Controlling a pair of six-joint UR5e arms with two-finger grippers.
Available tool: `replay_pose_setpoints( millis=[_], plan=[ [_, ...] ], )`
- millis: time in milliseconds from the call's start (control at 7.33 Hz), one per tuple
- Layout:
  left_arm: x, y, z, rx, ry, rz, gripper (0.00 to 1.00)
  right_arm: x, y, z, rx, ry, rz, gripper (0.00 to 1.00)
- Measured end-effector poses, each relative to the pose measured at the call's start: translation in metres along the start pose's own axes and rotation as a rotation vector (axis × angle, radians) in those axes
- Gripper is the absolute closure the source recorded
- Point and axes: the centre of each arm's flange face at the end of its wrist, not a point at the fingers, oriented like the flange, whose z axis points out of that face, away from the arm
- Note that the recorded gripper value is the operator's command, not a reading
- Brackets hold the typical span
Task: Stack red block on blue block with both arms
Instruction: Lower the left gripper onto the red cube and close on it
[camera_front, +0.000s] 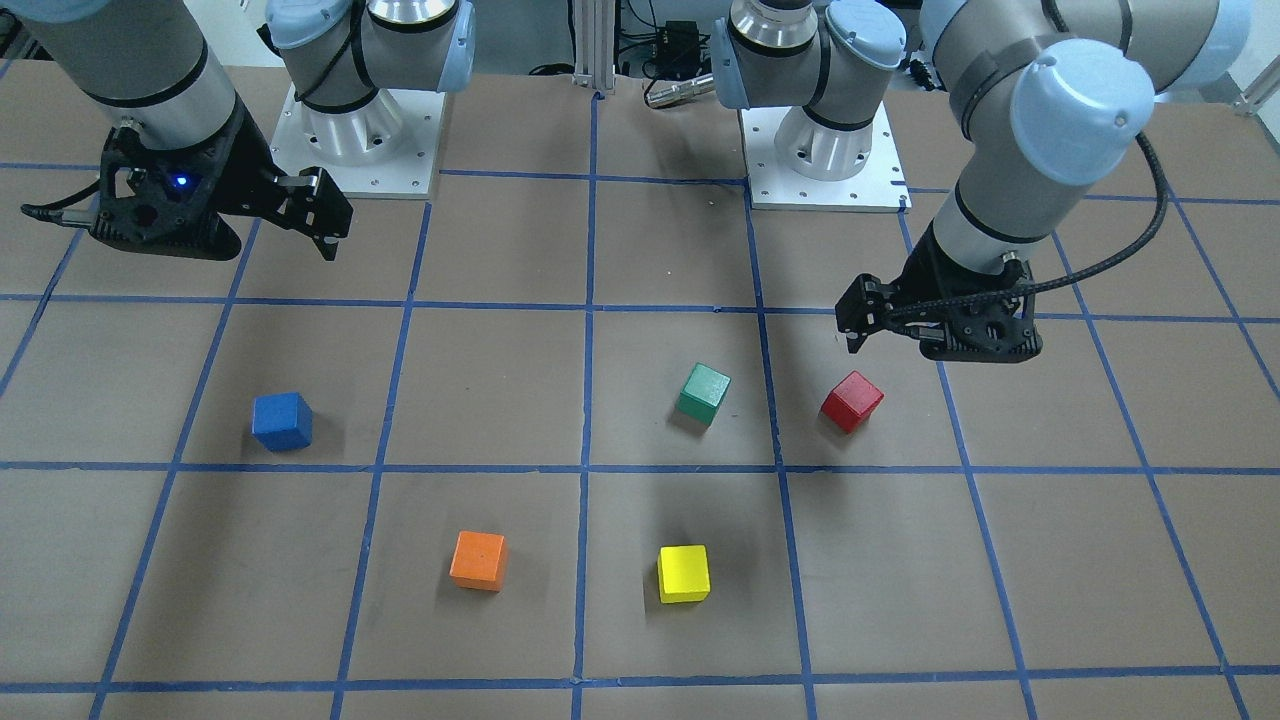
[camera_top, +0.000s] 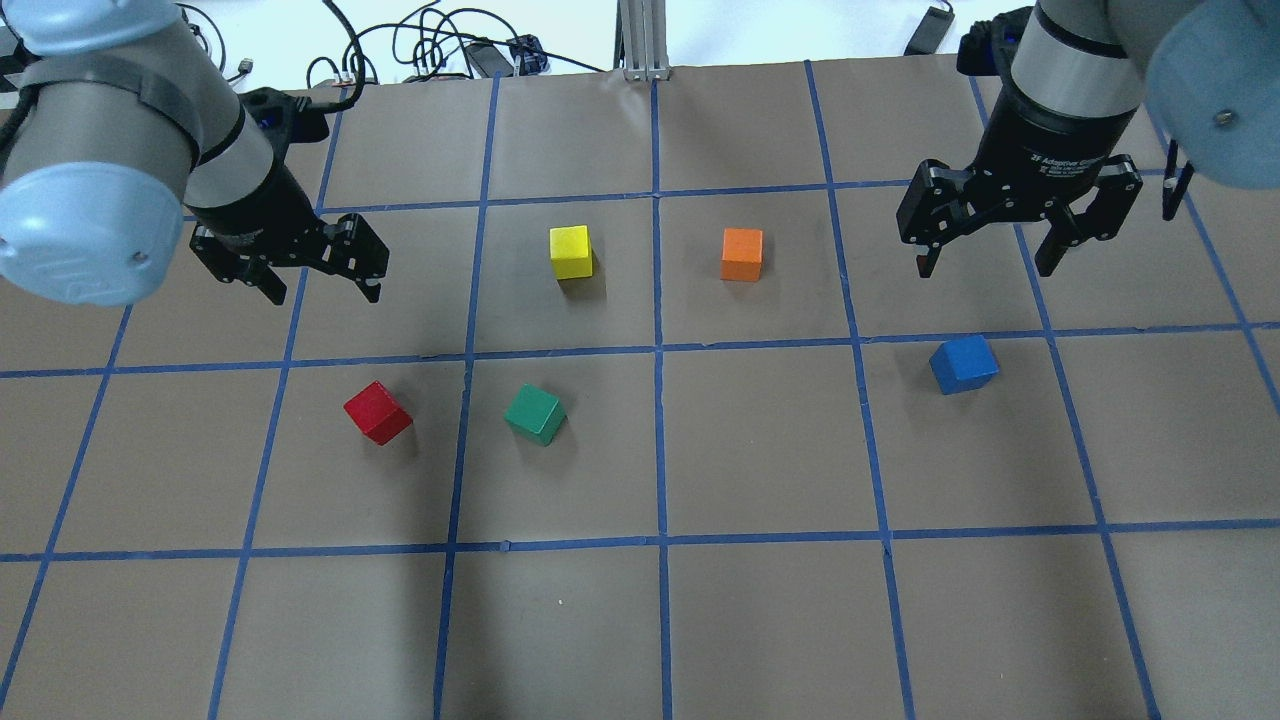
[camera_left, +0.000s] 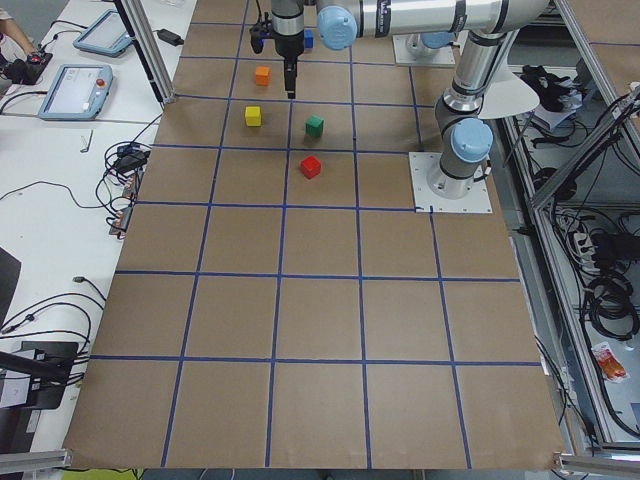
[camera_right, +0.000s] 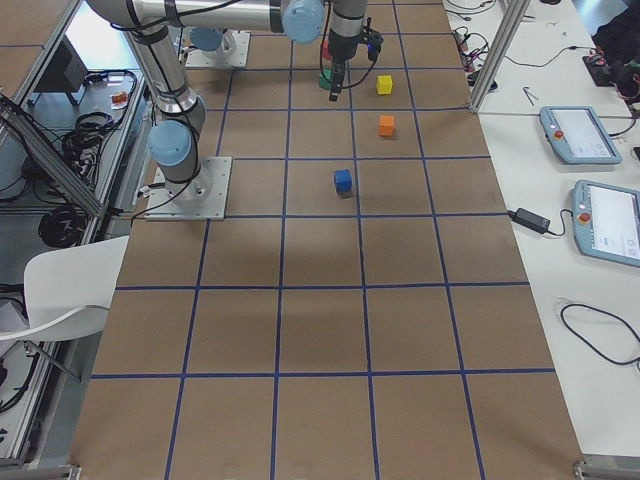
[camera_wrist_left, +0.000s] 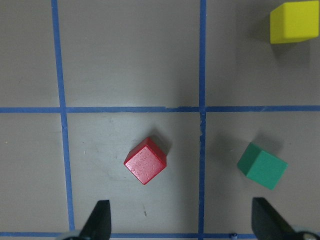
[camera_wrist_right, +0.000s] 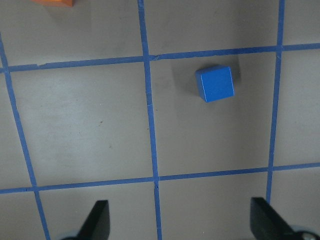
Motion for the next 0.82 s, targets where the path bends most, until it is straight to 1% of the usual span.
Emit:
replay_pose_setpoints(
  millis=[136,273,409,545,682,818],
  plan=[
    [-0.006,0.004,0.027,0.023,-0.002,-0.008,0.00,0.000,-0.001,0.000,0.004,0.001,0.000,0.00],
    [-0.014,0.011,0.055,0.037,-0.003,-0.057,0.00,0.000,-0.001,-0.001,0.010,0.001,0.003,0.00],
    [-0.022,0.017,0.079,0.034,-0.001,-0.134,0.00,0.000,-0.002,-0.001,0.010,0.002,0.010,0.00],
    [-0.026,0.022,0.101,0.009,0.003,-0.204,0.00,0.000,-0.002,-0.001,0.011,0.002,0.013,0.00],
    [-0.027,0.029,0.124,-0.023,0.010,-0.254,0.00,0.000,-0.002,-0.001,0.012,0.001,0.014,0.00],
    [-0.025,0.035,0.146,-0.041,0.017,-0.280,0.00,0.000,-0.002,-0.001,0.014,0.000,0.015,0.00]
  ],
)
